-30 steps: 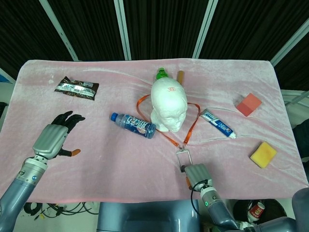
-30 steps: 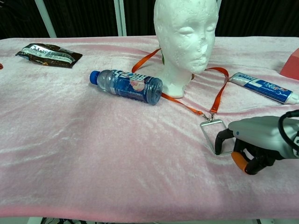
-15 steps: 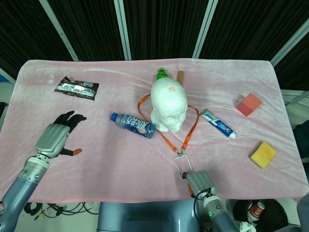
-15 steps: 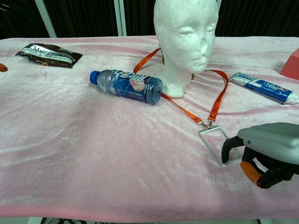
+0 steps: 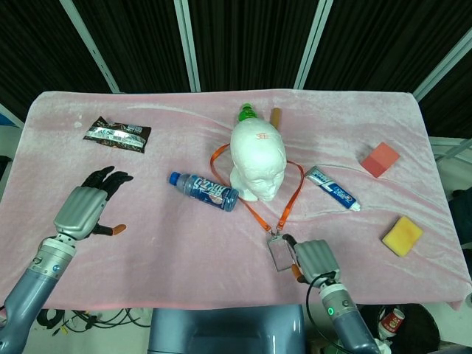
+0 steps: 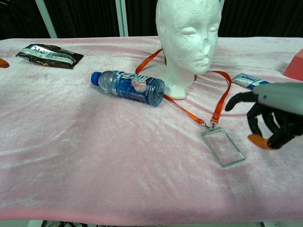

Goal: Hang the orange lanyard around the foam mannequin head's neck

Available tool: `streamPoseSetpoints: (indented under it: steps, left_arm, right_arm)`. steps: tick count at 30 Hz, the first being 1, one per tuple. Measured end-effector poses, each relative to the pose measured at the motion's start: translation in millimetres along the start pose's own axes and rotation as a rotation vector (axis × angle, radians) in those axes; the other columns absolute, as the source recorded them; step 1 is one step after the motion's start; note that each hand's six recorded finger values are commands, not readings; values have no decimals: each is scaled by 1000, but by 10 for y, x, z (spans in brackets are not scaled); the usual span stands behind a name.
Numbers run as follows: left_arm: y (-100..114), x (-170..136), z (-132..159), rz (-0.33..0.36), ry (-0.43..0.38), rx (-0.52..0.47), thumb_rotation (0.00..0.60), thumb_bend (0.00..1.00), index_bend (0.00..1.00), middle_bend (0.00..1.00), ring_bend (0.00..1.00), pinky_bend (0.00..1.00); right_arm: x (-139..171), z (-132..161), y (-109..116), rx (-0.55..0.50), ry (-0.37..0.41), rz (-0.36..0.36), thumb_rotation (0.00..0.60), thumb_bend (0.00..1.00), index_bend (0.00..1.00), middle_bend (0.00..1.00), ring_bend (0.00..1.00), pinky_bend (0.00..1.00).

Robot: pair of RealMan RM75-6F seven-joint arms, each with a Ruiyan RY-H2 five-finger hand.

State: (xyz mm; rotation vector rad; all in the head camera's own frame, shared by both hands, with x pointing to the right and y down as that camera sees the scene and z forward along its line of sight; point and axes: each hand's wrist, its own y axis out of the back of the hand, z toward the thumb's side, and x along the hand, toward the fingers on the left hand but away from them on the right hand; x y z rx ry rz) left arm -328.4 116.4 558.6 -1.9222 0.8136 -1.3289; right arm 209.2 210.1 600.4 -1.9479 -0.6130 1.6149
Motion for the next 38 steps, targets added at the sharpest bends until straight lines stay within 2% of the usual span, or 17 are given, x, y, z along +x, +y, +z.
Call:
streamPoseSetpoints:
  steps: [2,7,10,15,20,27,30,38]
  left_arm:
    - [-8,-21,-5,-6,0,4,600,131,152,141,0,102]
    - [12,-98,-56,10,19,25,600,105,152,136,0,100]
    - [18,-188,-115,24,46,51,600,105,152,136,0,95]
    - [-35,-402,-180,35,70,67,600,105,151,136,0,86]
    - [-116,-701,-271,52,82,65,600,105,151,136,0,84]
    - [-296,-1121,-505,54,107,47,600,105,151,136,0,76]
    - [-362,-1261,-583,58,112,44,600,105,151,136,0,74]
    - [-451,-1463,-719,107,141,36,600,105,152,136,0,65]
  right_arm:
    - [26,-135,140,8,-32,-30,600,278,145,338,420,394]
    - [191,-692,542,44,-171,-102,600,249,107,231,284,275]
    - [339,-1042,740,30,-248,-156,600,249,107,217,261,255]
    - [571,-1418,865,-52,-281,-260,600,237,107,203,247,235]
    - [824,-1682,844,-21,-243,-351,600,235,107,190,239,227]
    - [1284,-1908,566,88,-191,-431,600,234,106,181,227,218]
    - [1397,-1928,446,83,-191,-453,600,234,106,181,227,219]
    - [1519,-2023,324,51,-199,-472,600,235,106,181,227,218]
